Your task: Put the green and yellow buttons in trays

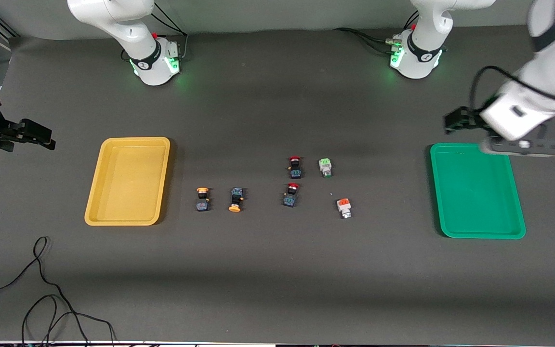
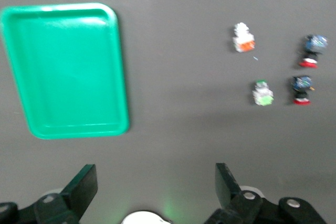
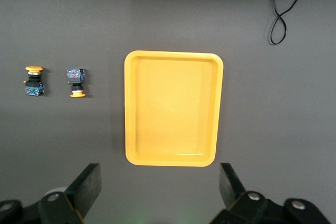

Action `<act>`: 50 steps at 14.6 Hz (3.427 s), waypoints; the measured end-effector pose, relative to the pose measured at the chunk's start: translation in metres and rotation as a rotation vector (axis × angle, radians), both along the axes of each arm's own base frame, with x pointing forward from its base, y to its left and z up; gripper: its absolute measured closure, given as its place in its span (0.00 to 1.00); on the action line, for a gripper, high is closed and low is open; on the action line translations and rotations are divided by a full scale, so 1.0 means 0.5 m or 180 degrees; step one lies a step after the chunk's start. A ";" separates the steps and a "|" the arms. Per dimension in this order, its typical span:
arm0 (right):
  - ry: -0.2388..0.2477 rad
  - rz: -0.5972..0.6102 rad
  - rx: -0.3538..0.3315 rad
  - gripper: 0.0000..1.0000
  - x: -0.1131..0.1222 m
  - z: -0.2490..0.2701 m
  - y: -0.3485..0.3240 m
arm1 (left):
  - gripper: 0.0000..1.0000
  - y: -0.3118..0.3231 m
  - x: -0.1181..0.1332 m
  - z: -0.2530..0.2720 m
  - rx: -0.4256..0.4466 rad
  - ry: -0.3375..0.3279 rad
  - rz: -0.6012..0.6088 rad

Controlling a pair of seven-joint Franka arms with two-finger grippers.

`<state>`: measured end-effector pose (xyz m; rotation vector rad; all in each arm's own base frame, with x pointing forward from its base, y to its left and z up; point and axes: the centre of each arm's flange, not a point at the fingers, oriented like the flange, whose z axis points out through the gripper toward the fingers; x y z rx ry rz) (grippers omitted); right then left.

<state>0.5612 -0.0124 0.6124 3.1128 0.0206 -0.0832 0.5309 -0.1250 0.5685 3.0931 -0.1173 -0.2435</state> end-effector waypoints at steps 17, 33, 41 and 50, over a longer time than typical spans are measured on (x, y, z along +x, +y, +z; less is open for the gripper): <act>-0.0087 0.0000 0.0228 0.00 0.021 -0.460 0.411 | 0.00 -0.567 -0.188 -0.367 0.0019 -0.0154 0.0457; -0.0259 0.0007 0.0201 0.38 0.022 -0.876 0.473 | 0.00 -0.505 -0.186 -0.754 0.0002 -0.0227 0.0436; 0.0030 -0.0132 0.0168 0.59 0.051 -0.710 0.472 | 0.46 -0.503 -0.183 -0.762 -0.0008 -0.0244 0.0450; 0.0314 -0.0043 0.0157 0.59 0.043 -0.467 0.123 | 0.59 -0.442 -0.092 -0.498 -0.0082 -0.0330 0.0713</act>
